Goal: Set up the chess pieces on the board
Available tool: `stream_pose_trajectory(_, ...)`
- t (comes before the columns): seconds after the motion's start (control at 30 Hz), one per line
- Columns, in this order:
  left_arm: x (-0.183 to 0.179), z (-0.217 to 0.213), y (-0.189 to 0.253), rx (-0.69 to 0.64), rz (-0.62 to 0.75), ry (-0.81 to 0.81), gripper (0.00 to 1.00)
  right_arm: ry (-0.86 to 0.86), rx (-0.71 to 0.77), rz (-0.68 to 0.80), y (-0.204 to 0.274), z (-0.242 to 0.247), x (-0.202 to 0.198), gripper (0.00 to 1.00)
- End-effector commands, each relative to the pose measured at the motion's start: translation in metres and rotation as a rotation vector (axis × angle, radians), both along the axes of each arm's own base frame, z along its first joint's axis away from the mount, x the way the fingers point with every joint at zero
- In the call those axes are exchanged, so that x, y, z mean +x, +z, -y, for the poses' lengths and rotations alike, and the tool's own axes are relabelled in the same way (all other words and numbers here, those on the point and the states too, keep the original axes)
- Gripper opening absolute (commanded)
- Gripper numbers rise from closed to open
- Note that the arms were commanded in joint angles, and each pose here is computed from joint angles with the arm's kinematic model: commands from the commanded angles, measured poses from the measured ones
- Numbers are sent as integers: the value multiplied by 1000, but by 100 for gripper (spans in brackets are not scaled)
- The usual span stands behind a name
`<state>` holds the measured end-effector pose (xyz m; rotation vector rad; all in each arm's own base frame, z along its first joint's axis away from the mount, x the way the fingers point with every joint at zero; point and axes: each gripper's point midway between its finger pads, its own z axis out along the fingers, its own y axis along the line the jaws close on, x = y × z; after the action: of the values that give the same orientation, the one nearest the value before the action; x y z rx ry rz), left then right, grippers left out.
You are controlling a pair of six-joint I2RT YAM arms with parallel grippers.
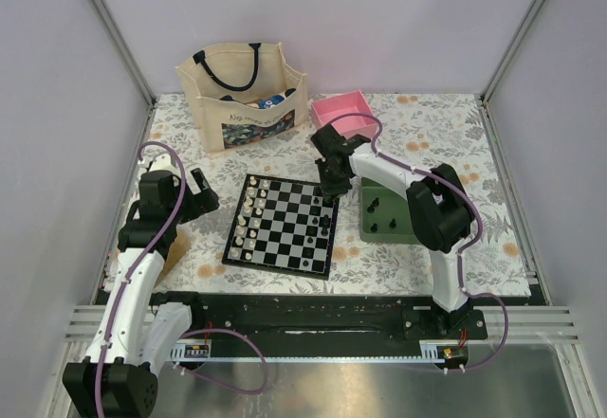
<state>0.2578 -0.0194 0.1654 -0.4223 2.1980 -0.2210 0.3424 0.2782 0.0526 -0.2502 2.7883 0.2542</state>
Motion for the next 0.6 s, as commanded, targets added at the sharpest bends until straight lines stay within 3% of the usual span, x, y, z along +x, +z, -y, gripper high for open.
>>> stream_pose_trajectory(0.0,7,-1,14,1,55,8,99,1,-13,42,7,-6,11,20)
stream_pose_trajectory(0.57,7,-1,14,3,54,8,99,20,-16,25,4,-6,7,28)
